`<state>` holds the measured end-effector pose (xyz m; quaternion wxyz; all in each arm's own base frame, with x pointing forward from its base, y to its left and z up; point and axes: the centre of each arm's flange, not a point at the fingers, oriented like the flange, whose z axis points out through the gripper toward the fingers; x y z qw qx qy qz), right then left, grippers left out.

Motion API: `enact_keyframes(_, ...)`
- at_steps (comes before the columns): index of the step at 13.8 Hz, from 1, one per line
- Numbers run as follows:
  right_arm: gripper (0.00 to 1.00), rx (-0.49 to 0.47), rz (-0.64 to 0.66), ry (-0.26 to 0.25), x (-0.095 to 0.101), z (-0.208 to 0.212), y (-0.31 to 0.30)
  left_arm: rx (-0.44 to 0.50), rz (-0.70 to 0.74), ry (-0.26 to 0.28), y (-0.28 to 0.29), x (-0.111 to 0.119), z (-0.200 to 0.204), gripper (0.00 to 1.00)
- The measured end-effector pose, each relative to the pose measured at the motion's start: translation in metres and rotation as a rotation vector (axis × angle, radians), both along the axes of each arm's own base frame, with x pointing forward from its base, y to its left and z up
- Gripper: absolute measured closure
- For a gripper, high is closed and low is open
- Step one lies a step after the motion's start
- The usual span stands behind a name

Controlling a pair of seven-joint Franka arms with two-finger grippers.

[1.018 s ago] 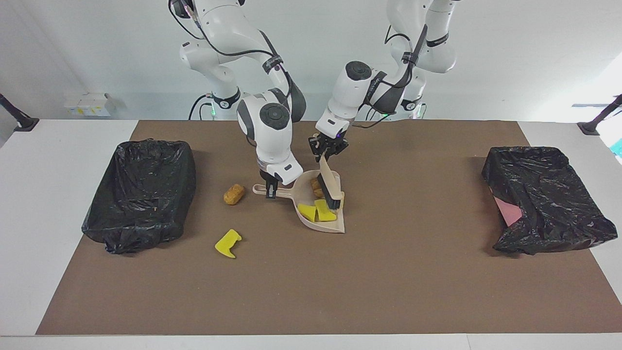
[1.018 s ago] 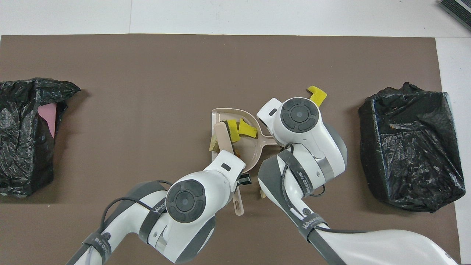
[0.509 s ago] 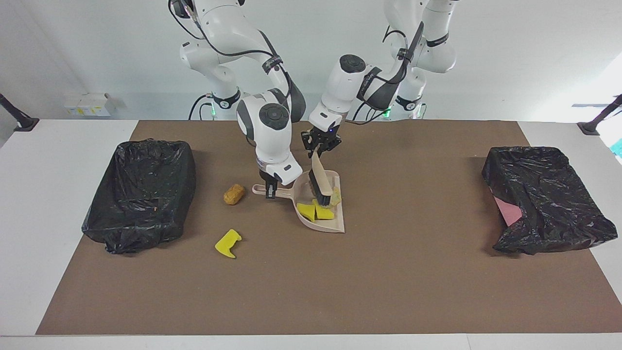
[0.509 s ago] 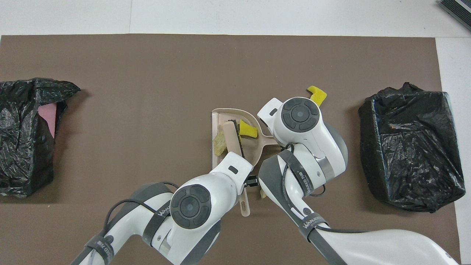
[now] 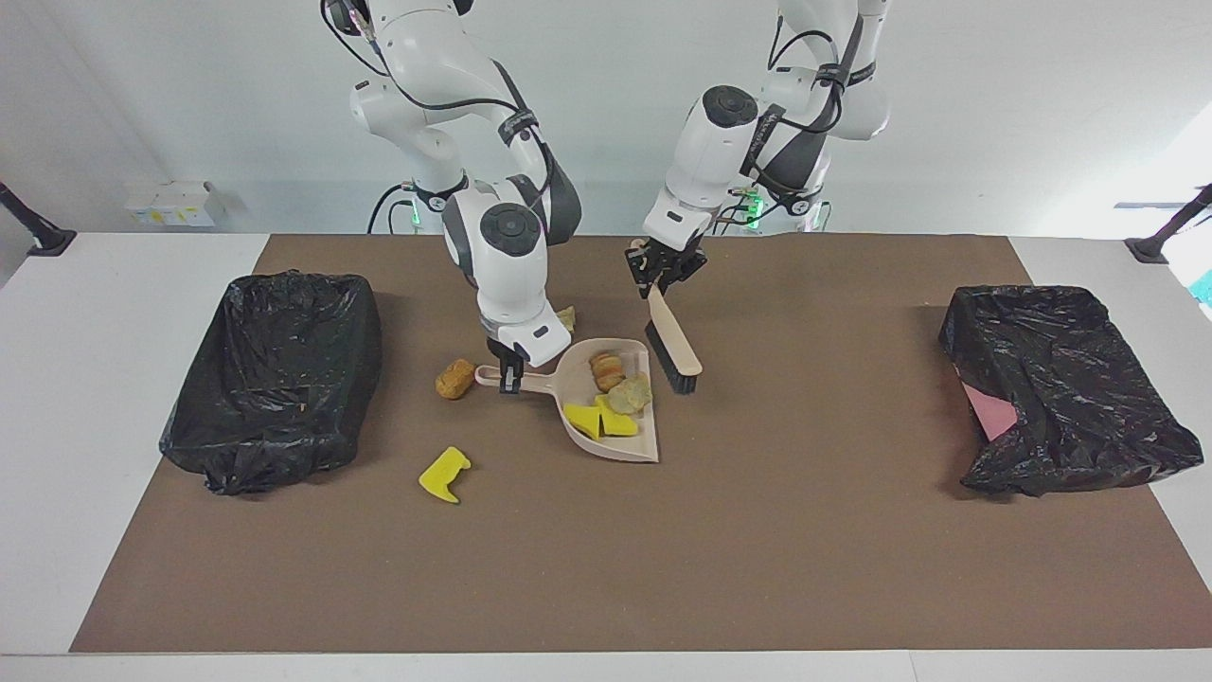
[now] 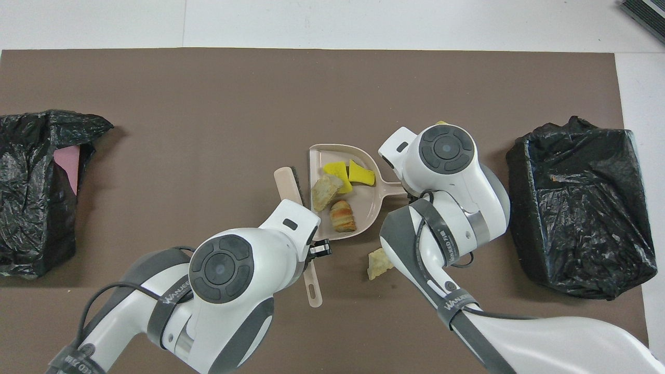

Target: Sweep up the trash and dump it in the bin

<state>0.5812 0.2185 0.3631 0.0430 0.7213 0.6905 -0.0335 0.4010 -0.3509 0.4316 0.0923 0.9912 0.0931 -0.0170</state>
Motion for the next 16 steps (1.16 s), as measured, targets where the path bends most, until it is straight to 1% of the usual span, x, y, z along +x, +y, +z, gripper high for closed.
enact_keyframes(2, 0.68, 0.004, -0.013, -0.011, 0.007, 0.012, -0.021, 0.035, -0.001, 0.044, 0.01, -0.005, -0.007, 0.74)
enact_keyframes(4, 0.68, 0.005, -0.033, -0.01, 0.01, 0.033, -0.049, 0.065, -0.017, 0.072, 0.013, -0.017, -0.023, 0.74)
enact_keyframes(7, 0.68, 0.014, -0.064, 0.007, 0.007, 0.073, -0.104, 0.103, -0.075, 0.105, 0.002, -0.05, -0.048, 0.74)
enact_keyframes(10, 0.68, 0.046, -0.084, -0.002, 0.003, 0.112, -0.185, 0.125, -0.12, 0.103, -0.016, -0.095, -0.072, 0.74)
enact_keyframes(13, 0.68, 0.056, -0.09, -0.012, -0.011, 0.142, -0.256, 0.135, -0.129, 0.084, -0.028, -0.138, -0.096, 0.74)
enact_keyframes(15, 0.68, 0.06, -0.094, -0.01, -0.021, 0.152, -0.301, 0.143, -0.136, 0.074, -0.029, -0.151, -0.098, 0.74)
enact_keyframes(16, 0.68, 0.063, -0.083, -0.009, -0.026, 0.153, -0.326, 0.148, -0.138, 0.07, -0.028, -0.153, -0.098, 0.74)
